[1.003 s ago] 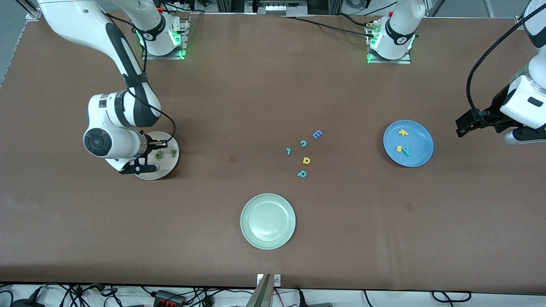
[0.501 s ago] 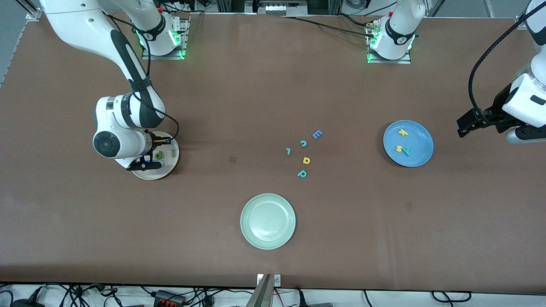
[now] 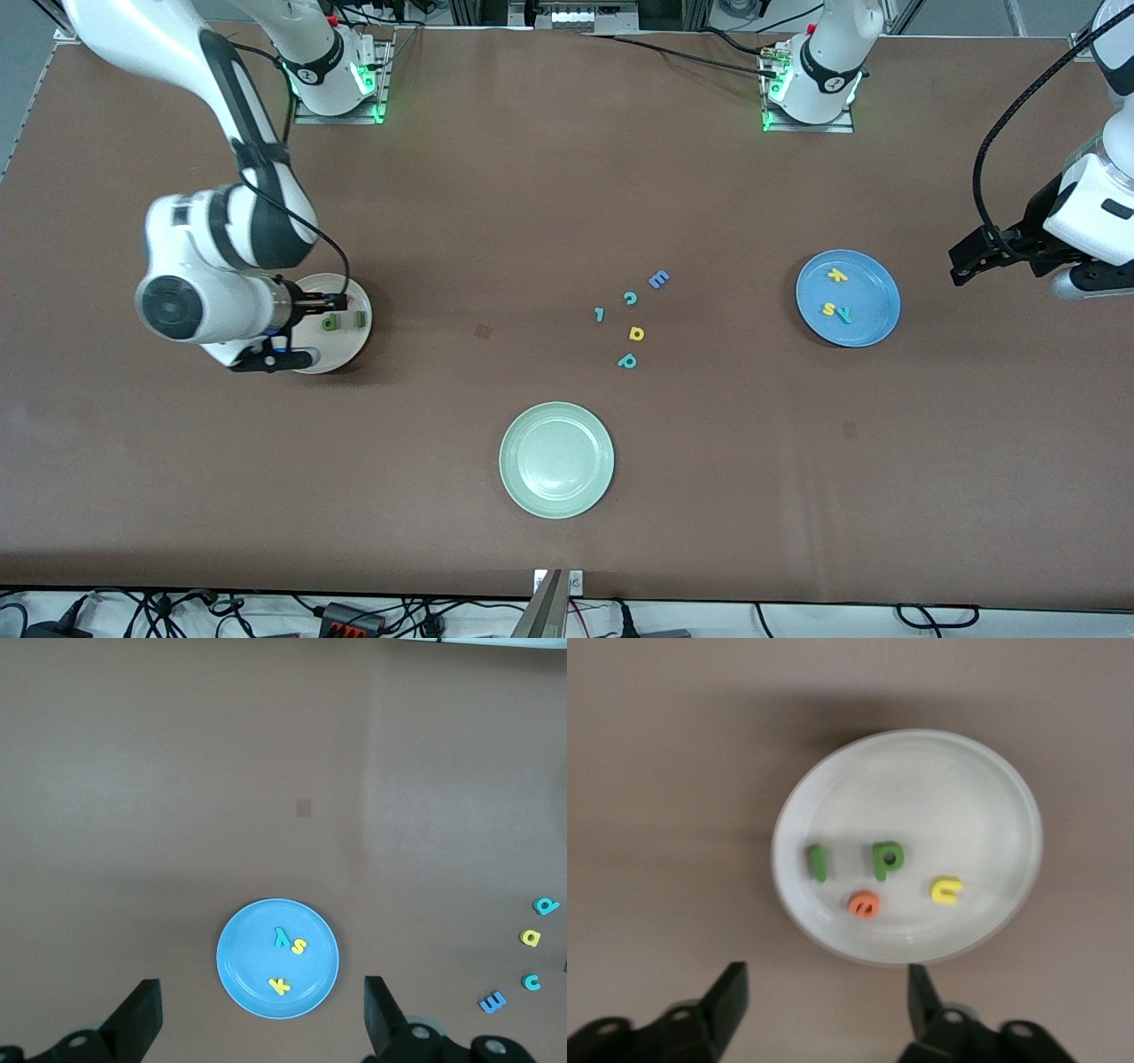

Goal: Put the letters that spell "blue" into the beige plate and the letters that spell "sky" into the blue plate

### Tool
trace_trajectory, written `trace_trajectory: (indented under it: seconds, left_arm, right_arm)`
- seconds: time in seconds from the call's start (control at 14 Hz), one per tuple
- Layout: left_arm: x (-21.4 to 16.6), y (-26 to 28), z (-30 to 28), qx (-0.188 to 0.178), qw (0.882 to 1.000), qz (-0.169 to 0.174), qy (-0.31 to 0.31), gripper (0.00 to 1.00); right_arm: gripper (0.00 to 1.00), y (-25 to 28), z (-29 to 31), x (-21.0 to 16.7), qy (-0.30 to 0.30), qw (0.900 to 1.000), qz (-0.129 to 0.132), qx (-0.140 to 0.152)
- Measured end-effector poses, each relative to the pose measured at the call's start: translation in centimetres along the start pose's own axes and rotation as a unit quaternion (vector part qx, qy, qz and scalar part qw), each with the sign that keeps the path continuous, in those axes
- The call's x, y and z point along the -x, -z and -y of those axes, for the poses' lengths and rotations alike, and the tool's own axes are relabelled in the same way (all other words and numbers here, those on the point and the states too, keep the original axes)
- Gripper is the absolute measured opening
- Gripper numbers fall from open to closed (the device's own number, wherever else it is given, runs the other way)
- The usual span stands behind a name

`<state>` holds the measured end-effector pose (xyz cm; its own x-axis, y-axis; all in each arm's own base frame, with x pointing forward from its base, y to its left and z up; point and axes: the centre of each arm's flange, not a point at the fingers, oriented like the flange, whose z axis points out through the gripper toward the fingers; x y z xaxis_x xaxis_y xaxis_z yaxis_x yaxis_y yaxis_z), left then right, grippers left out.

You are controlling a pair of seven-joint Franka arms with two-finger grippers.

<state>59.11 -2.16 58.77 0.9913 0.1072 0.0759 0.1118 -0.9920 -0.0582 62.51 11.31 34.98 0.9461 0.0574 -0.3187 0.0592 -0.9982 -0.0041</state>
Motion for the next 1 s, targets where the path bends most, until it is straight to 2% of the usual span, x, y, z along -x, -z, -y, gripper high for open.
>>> trace_trajectory:
  seconds: [0.07, 0.29, 0.5, 1.0]
  left_arm:
    - [0.0, 0.0, 0.0, 0.0, 1.0, 0.0, 0.0, 1.0]
    - [0.0, 0.0, 0.0, 0.0, 1.0, 0.0, 0.0, 1.0]
    - [0.0, -0.1, 0.2, -0.001, 1.0, 0.003, 0.002, 1.0]
    - [-0.1, -0.4, 0.5, -0.001, 1.0, 0.005, 0.004, 1.0]
  right_arm:
    - [0.99, 3.9, 0.0, 0.4, 0.001, 1.0, -0.014, -0.002]
    - [1.0, 12.1, -1.8, 1.2, -0.013, 0.997, -0.071, -0.004]
    - [1.0, 15.6, -5.2, 2.3, -0.041, 0.997, -0.073, 0.0]
    - [1.0, 23.1, -11.7, 5.3, -0.089, 0.988, -0.129, 0.005]
